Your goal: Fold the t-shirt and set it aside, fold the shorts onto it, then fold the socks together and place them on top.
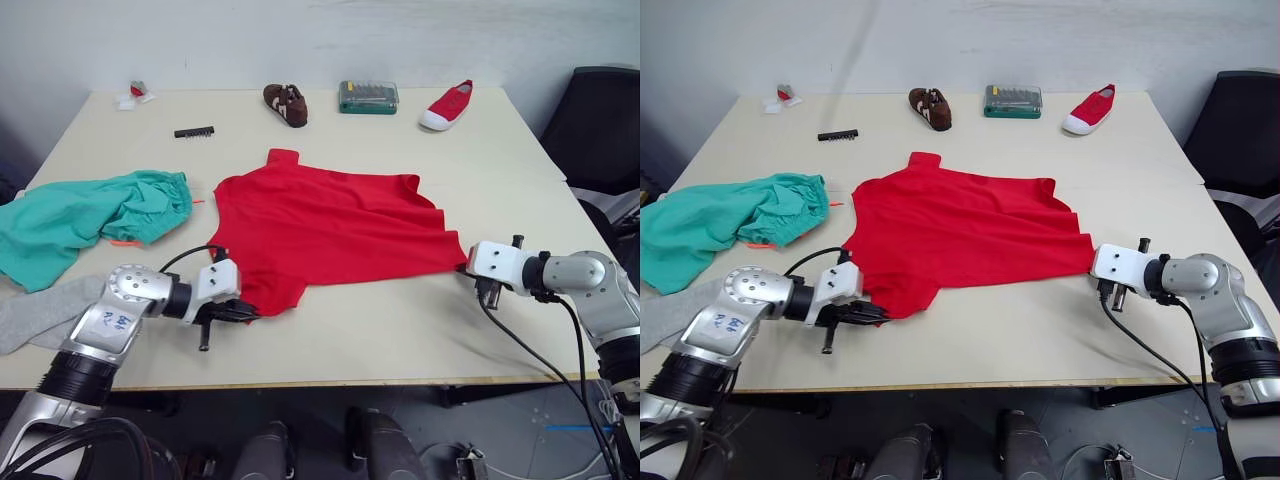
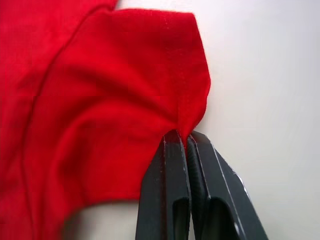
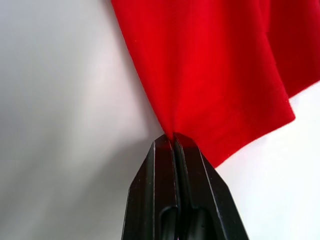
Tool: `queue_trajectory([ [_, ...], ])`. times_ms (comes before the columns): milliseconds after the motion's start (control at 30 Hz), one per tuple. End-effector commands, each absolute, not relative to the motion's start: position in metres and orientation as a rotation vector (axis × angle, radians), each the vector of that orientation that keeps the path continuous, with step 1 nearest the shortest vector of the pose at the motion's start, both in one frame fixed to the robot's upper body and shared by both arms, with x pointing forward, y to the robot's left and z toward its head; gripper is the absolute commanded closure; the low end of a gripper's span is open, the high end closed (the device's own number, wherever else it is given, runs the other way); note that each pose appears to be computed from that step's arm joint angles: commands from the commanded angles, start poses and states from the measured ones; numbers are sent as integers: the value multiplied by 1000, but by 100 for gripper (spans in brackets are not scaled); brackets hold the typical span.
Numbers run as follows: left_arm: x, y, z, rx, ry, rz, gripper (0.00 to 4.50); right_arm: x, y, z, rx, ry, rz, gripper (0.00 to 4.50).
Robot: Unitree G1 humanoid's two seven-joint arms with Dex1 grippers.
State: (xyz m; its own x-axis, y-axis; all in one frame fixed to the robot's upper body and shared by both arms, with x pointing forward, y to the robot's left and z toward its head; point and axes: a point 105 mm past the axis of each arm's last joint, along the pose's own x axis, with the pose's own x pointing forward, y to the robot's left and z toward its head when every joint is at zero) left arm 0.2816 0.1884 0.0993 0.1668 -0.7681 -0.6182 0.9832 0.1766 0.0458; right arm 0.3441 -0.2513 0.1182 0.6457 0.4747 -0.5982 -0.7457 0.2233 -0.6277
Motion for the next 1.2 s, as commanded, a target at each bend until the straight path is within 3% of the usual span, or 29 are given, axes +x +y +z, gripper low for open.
queue_trajectory([
  [33,263,198,106,442,578,-1379,447,323,-246,119,-1022,314,959,450],
  [167,240,211,112,387,648,-1410,447,283,-236,122,-948,326,1125,450],
  [433,218,219,112,323,710,-1408,447,230,-240,115,-832,467,1259,450],
  [700,203,222,124,239,760,-1444,447,213,-244,122,-724,511,1250,450],
  [1000,249,215,164,97,627,-1412,447,219,-247,147,-401,558,1229,450],
  [1200,309,206,175,70,557,-1324,447,242,-243,152,-239,594,1224,450],
])
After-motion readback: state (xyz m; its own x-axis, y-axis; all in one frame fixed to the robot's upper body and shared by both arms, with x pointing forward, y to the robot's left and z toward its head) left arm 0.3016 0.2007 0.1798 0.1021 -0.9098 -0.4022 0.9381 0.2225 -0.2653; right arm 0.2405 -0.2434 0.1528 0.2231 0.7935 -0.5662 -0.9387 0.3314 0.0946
